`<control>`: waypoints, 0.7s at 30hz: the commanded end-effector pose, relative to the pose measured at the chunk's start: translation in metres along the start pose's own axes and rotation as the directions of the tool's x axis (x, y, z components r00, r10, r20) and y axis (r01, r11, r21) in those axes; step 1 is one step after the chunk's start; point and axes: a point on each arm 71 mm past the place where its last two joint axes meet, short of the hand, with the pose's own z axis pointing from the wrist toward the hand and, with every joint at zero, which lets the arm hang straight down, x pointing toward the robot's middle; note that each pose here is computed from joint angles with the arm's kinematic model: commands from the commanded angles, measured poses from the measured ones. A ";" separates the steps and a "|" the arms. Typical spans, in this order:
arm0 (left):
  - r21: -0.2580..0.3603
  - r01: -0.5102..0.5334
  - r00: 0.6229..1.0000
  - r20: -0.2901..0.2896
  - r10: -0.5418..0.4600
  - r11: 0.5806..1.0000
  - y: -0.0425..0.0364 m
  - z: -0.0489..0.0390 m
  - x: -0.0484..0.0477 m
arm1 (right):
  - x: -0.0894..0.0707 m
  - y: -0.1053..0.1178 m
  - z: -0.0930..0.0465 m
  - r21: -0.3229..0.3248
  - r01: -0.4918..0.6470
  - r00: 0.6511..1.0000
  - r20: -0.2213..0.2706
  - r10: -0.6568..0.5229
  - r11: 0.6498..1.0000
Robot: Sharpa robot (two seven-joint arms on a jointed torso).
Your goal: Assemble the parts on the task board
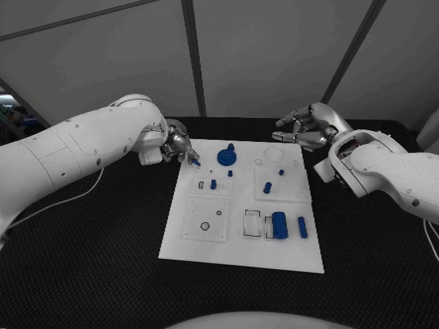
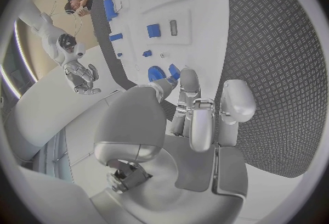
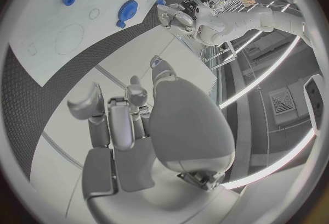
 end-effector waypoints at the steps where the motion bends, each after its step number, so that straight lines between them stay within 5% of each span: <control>1: 0.053 0.045 0.998 0.034 -0.046 0.998 -0.0053 -0.0042 -0.0007 | -0.001 0.001 0.000 -0.009 0.002 1.000 -0.003 -0.002 1.000; 11: 0.088 -0.053 0.994 0.098 0.045 0.995 -0.0102 -0.0136 0.0020 | -0.001 0.001 0.000 -0.008 0.002 1.000 -0.002 -0.002 1.000; 21: 0.093 -0.200 0.966 0.186 0.180 0.975 -0.0066 -0.0213 0.0238 | -0.003 0.000 -0.001 -0.008 0.003 1.000 0.001 -0.003 1.000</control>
